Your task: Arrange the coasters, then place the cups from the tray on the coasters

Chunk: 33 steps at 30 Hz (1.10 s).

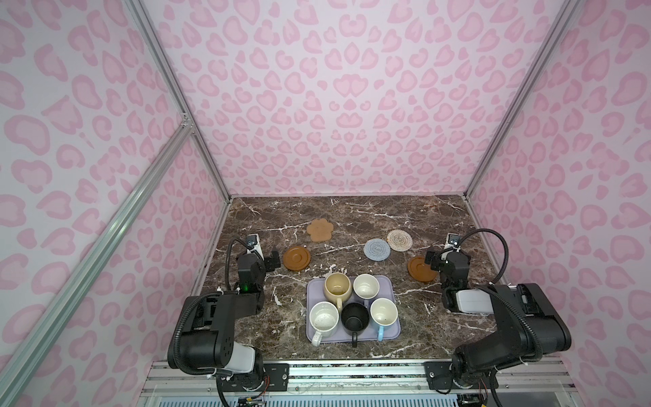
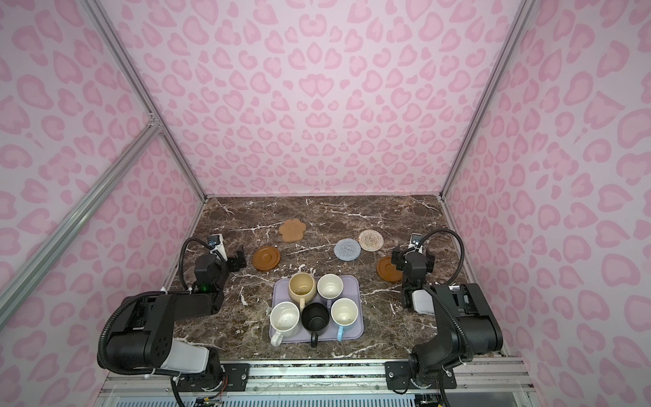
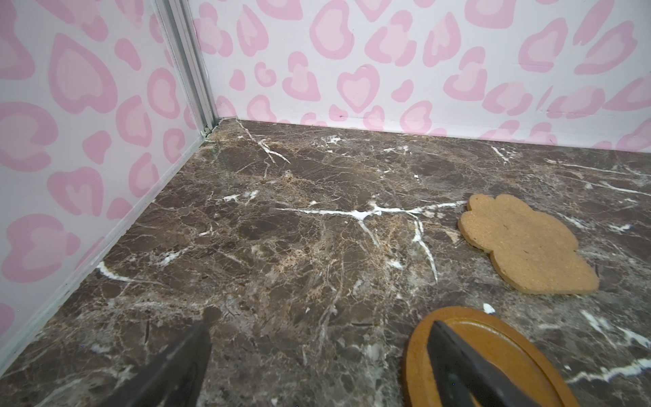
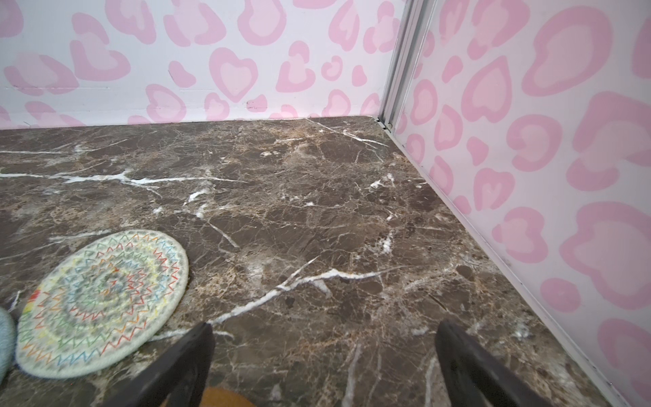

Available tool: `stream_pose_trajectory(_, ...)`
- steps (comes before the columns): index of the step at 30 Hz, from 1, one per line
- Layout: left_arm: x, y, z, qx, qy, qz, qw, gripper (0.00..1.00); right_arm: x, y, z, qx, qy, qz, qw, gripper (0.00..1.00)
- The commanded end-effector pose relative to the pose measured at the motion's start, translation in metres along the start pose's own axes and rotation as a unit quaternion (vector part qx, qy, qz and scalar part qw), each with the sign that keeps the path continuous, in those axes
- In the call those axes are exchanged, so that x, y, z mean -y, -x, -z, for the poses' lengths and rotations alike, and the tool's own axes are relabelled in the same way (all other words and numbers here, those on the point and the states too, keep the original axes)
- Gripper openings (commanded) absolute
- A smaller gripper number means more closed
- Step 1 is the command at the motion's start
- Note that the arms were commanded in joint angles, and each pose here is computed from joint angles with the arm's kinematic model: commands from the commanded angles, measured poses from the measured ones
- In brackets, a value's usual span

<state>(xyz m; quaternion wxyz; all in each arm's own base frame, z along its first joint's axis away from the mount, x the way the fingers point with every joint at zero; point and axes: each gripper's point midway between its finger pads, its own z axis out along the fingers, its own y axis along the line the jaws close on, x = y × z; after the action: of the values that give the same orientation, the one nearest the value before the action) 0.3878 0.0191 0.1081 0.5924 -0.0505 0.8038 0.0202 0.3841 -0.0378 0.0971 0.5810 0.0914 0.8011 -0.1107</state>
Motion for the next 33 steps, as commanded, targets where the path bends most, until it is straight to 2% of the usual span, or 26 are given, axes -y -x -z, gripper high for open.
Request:
stream_pose_trajectory(1, 0.000, 0.008, 0.001, 0.014, -0.001, -0.002, 1.000, 0.97, 0.002, 0.004, 0.001, 0.009, -0.007, -0.005, 1.000, 1.00)
stream_pose_trajectory(12, 0.003, 0.010, 0.005, 0.021, -0.008, -0.003, 1.000, 0.97, 0.000, 0.010, 0.007, 0.021, 0.006, -0.004, 1.000, 1.00)
stream_pose_trajectory(19, -0.004, 0.036, 0.024, 0.031, 0.011, 0.008, 0.999, 0.97, -0.008, 0.037, 0.023, 0.026, 0.040, 0.012, 0.999, 1.00)
stream_pose_trajectory(24, 0.011, 0.066, 0.043, 0.043, -0.026, 0.029, 0.998, 0.97, -0.023, 0.071, 0.043, 0.021, 0.095, 0.017, 0.995, 1.00)
stream_pose_trajectory(28, 0.044, 0.104, 0.071, 0.089, -0.124, 0.035, 0.988, 0.97, -0.037, 0.106, 0.061, 0.028, 0.147, -0.025, 0.988, 1.00)
stream_pose_trajectory(29, 0.047, 0.114, 0.076, 0.096, -0.135, 0.055, 0.985, 0.97, -0.042, 0.115, 0.066, 0.031, 0.164, -0.032, 0.985, 1.00)
stream_pose_trajectory(30, 0.041, 0.118, 0.077, 0.087, -0.121, 0.101, 0.984, 0.97, -0.045, 0.122, 0.071, 0.033, 0.178, -0.040, 0.983, 1.00)
stream_pose_trajectory(31, 0.031, 0.119, 0.077, 0.061, -0.091, 0.153, 0.982, 0.97, -0.046, 0.129, 0.075, 0.033, 0.184, -0.070, 0.980, 1.00)
stream_pose_trajectory(32, 0.034, 0.128, 0.079, 0.049, -0.097, 0.169, 0.980, 0.97, -0.041, 0.131, 0.075, 0.023, 0.171, -0.132, 0.976, 1.00)
stream_pose_trajectory(33, 0.044, 0.137, 0.083, 0.057, -0.126, 0.158, 0.978, 0.97, -0.037, 0.127, 0.074, 0.002, 0.159, -0.189, 0.969, 1.00)
